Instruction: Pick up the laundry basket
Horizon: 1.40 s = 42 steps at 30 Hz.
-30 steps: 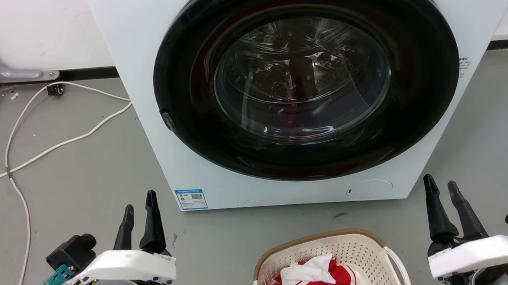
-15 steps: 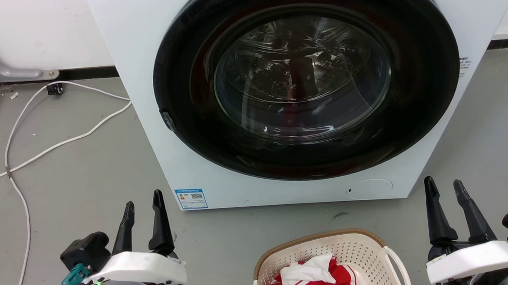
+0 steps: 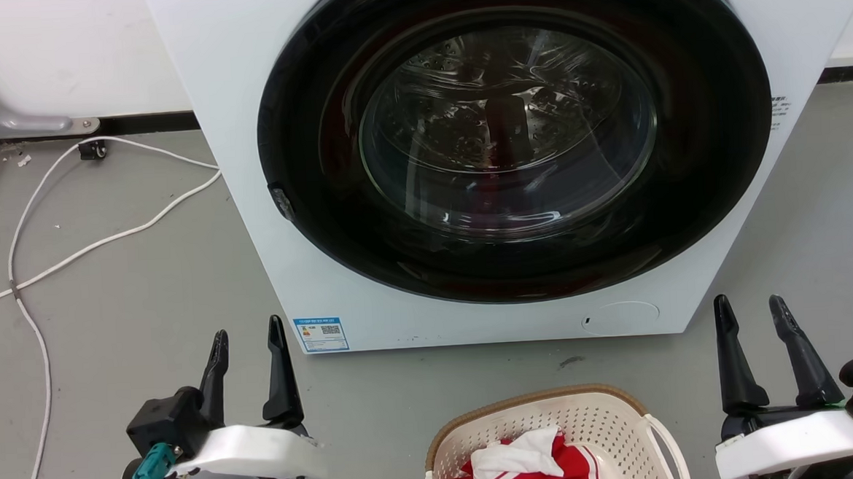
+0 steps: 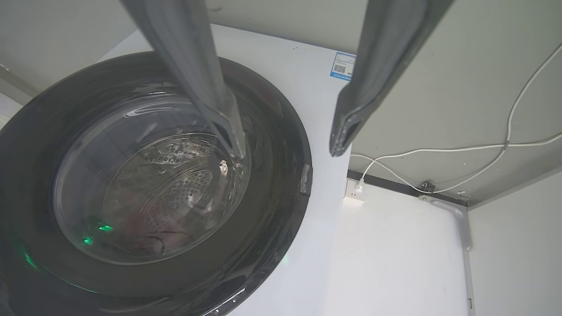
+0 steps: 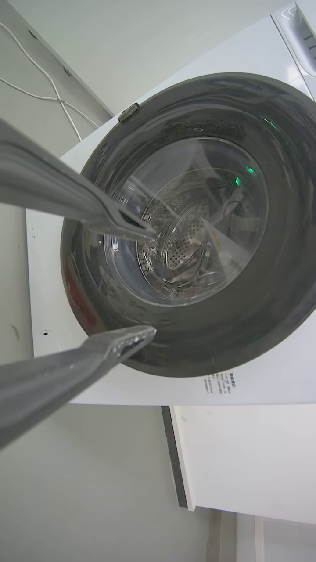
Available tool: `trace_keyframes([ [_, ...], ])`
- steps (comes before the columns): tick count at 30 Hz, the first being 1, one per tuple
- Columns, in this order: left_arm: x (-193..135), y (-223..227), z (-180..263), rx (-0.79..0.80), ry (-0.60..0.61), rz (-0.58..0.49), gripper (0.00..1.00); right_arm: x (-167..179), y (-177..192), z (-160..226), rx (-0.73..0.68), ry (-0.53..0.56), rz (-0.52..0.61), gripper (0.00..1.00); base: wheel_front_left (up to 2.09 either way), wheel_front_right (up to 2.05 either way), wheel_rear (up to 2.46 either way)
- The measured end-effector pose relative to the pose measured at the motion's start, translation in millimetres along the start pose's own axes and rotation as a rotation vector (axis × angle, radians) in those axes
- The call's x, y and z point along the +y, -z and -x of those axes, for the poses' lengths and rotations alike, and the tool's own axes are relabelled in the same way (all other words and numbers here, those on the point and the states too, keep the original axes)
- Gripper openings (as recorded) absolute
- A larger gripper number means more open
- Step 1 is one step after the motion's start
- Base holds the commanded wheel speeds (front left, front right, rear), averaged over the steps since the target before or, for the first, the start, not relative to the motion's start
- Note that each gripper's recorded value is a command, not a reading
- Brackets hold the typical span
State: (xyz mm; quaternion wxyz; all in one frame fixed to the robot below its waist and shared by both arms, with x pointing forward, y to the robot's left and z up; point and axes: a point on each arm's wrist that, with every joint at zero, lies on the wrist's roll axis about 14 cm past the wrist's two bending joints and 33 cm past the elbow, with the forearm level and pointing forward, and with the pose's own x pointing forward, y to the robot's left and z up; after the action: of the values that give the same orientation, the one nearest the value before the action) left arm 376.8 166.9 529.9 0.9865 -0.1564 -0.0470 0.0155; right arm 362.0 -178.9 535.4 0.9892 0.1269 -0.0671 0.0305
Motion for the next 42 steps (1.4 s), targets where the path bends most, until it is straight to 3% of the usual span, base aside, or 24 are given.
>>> trace_keyframes([
  [22,-15,-4,3,-0.053,0.056,-0.187,1.0,6,-21,4,-0.082,-0.03,0.135,1.0,0.0,0.0,0.0],
  [42,-20,-5,9,-0.083,0.079,-0.27,1.0,8,-19,10,-0.091,-0.045,0.206,1.0,0.0,0.0,0.0],
])
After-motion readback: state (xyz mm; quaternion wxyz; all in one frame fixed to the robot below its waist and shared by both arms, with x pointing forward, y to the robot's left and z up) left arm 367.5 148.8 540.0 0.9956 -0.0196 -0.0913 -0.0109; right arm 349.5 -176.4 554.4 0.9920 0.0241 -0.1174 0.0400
